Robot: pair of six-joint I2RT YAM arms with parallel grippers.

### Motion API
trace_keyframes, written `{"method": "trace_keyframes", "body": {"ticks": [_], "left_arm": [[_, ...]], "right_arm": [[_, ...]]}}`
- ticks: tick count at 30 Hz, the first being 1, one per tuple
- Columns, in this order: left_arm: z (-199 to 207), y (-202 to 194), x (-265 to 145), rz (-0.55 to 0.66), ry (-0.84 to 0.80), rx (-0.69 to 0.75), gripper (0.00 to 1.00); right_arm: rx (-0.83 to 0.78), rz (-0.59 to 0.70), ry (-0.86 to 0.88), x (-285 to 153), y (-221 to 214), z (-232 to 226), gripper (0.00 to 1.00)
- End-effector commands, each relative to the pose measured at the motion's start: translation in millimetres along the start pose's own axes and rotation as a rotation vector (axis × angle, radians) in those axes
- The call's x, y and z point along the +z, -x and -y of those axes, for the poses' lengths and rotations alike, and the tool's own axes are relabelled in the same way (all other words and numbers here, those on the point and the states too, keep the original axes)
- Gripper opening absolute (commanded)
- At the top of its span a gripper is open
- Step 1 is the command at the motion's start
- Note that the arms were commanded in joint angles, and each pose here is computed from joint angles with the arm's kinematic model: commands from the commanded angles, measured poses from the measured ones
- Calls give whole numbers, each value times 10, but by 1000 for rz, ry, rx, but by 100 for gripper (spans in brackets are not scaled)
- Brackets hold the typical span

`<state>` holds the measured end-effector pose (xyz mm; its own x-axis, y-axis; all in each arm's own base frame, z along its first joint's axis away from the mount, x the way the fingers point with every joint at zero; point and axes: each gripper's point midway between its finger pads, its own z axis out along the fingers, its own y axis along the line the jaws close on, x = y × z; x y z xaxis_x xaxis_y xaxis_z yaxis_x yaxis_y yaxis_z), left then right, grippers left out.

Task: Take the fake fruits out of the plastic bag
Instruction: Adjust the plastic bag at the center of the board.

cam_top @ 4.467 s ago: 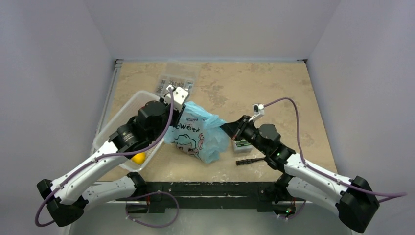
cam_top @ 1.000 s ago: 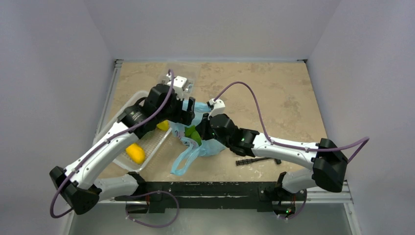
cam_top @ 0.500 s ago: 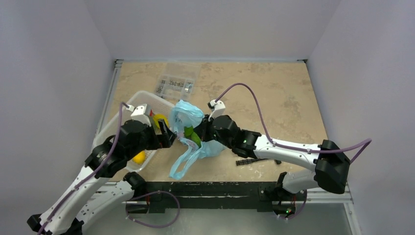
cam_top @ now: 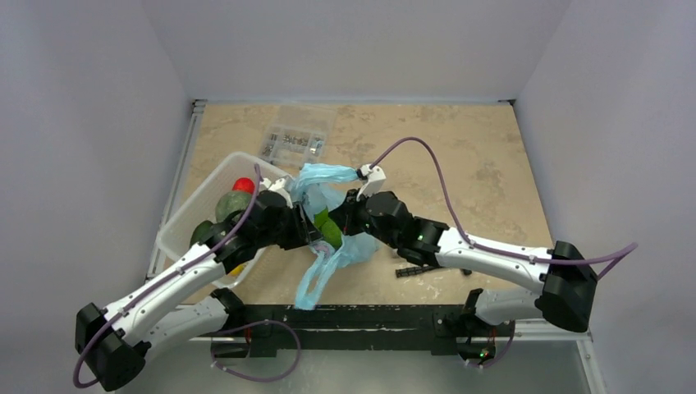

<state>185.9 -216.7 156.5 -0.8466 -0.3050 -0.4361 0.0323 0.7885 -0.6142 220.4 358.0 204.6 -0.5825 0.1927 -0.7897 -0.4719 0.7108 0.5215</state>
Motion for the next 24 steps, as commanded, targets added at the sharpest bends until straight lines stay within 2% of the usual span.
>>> {"method": "trace_keyframes", "body": {"ticks": [1, 3, 6, 9, 13, 15, 17, 21, 22, 24], "left_arm": [[-233, -46, -164, 75, 19, 19, 22], [-484, -153, -233, 84, 72, 23, 0], [-676, -367, -239, 57, 62, 15, 0], [-586, -525, -187, 13, -46, -10, 0], [-519, -549, -161, 4, -88, -18, 0], [-500, -534, -175, 2, -88, -2, 0], [-457, -507, -213, -2, -89, 24, 2], [-385, -423, -364, 9, -88, 87, 55], [-366, -387, -423, 20, -87, 106, 62], [-338, -323, -545, 37, -80, 149, 78]], "right_arm": [[-13, 103, -63, -121, 531, 248, 0], [-12, 132, -82, -151, 761, 490, 0], [-94, 128, -78, -132, 1002, 671, 0], [-171, 63, -114, -62, 991, 759, 0], [-184, 70, -198, -192, 1050, 880, 3], [-173, 60, -206, -310, 1069, 843, 13], [-160, 34, -186, -430, 1043, 734, 27], [-109, 6, -218, -676, 901, 559, 62], [-72, 0, -223, -719, 853, 534, 70], [57, 7, -206, -783, 756, 481, 78]]}}
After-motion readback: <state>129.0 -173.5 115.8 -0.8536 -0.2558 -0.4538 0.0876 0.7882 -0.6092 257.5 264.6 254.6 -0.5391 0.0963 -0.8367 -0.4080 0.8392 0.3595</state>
